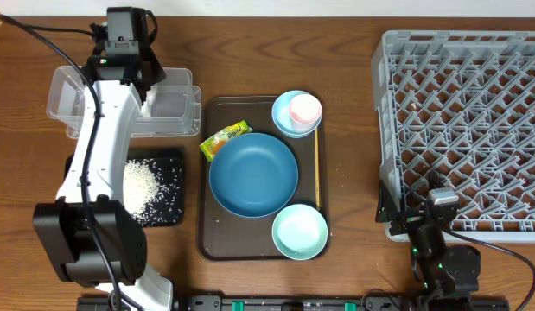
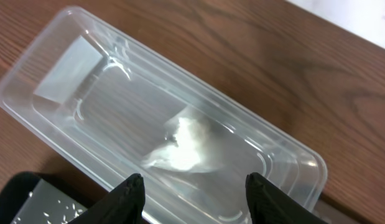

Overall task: Sort waste into correct bins and load items into the dishwasher rack
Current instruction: 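Drop the tissue into the clear plastic bin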

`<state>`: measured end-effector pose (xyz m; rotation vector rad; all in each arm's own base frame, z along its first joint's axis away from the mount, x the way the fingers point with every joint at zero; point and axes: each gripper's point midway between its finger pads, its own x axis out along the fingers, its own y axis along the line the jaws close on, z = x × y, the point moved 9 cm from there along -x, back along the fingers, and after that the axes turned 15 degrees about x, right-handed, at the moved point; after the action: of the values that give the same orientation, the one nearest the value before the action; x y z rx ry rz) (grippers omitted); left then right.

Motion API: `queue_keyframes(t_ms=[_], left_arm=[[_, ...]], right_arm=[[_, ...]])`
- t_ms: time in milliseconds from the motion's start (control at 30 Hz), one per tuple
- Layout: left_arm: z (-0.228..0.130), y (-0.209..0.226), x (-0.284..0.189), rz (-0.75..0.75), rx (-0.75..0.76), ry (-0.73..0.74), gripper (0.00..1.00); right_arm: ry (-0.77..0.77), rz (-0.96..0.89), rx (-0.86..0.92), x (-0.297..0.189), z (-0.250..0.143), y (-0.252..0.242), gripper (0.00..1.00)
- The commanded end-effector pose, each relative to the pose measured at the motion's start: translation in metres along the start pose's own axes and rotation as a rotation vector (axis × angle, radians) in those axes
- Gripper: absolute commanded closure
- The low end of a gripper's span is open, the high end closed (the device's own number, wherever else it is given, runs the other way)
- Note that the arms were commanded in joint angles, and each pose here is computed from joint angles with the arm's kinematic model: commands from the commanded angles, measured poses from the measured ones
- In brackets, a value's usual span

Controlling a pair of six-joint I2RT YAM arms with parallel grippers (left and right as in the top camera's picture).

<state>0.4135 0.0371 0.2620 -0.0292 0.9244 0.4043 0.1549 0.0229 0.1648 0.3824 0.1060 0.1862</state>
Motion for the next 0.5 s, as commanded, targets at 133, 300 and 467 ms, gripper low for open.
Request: queue_keyframes(t_ms=[133,300,467], left_arm=[[-0.017,-0.04,-0.002,-0.336,0.021,0.115,0.5],[-0.04,-0.08,-0.012,-0.466,0.176,0.161,0.57],[-0.069,-0.116,-0.014,-0.463,0.347,0.19,0.53]], right_arm=[[-0.007,-0.012,-0.01,0.0,0.001,-0.002,0.01],[-0.006,-0.012,-0.01,0.0,0.0,-0.002,0.01],[-0.006,-0.012,-0.01,0.0,0.0,-0.002,0.01]])
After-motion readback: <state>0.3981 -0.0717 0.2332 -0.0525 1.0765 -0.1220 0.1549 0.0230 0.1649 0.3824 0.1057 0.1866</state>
